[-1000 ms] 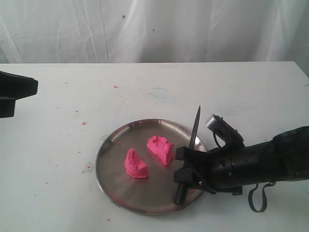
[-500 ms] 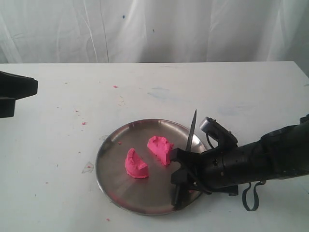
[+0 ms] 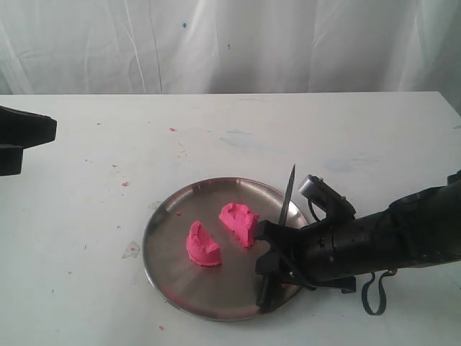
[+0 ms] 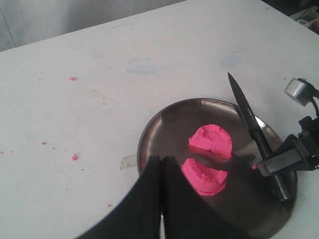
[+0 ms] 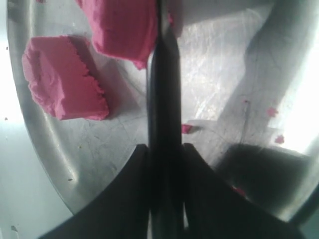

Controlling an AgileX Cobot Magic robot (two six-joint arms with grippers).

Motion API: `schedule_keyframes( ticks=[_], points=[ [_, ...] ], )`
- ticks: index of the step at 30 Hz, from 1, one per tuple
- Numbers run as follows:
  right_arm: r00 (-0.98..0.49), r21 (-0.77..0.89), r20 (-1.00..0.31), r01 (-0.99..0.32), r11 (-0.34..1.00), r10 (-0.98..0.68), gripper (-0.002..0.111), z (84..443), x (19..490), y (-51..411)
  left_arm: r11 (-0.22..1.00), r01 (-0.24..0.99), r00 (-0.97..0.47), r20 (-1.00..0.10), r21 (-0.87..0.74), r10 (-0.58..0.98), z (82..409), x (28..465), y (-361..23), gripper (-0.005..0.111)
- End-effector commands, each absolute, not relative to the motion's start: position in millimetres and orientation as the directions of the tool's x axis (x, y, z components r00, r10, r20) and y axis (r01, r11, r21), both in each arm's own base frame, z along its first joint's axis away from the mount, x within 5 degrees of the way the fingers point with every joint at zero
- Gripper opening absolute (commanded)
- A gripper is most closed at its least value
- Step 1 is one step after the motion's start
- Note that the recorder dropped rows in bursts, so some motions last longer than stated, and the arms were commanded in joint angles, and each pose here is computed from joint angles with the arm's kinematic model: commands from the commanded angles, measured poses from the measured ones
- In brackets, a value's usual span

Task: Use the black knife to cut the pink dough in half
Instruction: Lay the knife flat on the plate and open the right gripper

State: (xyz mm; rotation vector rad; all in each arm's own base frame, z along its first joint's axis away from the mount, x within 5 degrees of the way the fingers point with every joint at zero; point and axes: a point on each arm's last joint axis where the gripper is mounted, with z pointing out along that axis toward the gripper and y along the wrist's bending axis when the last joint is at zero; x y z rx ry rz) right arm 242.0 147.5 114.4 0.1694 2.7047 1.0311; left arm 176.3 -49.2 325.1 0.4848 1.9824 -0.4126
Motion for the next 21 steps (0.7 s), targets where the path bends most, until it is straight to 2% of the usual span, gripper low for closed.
schedule_keyframes(
  ticks=[1, 7, 12, 18, 21],
  points=[
    [-0.964, 0.658, -0.185, 0.022, 0.753, 0.19, 0.023, 113.1, 241.9, 146.8, 0.855, 0.509, -0.413, -0.9, -0.1, 0.141, 325.2, 174.0, -51.2, 0.0],
    [-0.964, 0.663, -0.176, 0.032, 0.748, 0.198, 0.033, 113.2, 241.8, 147.0, 0.855, 0.509, -0.413, -0.9, -0.1, 0.141, 325.2, 174.0, -51.2, 0.0],
    [-0.963, 0.669, -0.183, 0.025, 0.743, 0.197, 0.034, 116.5, 241.2, 147.2, 0.855, 0.509, -0.413, -0.9, -0.1, 0.141, 325.2, 174.0, -51.2, 0.0],
    [-0.946, 0.686, -0.251, -0.026, 0.727, 0.203, 0.034, 138.7, 239.6, 146.0, 0.855, 0.509, -0.413, -0.9, -0.1, 0.141, 325.2, 174.0, -51.2, 0.0],
    [-0.928, 0.669, -0.326, -0.091, 0.737, 0.181, 0.034, 151.8, 234.0, 141.7, 0.855, 0.509, -0.413, -0.9, -0.1, 0.141, 325.2, 174.0, -51.2, 0.0]
  ],
)
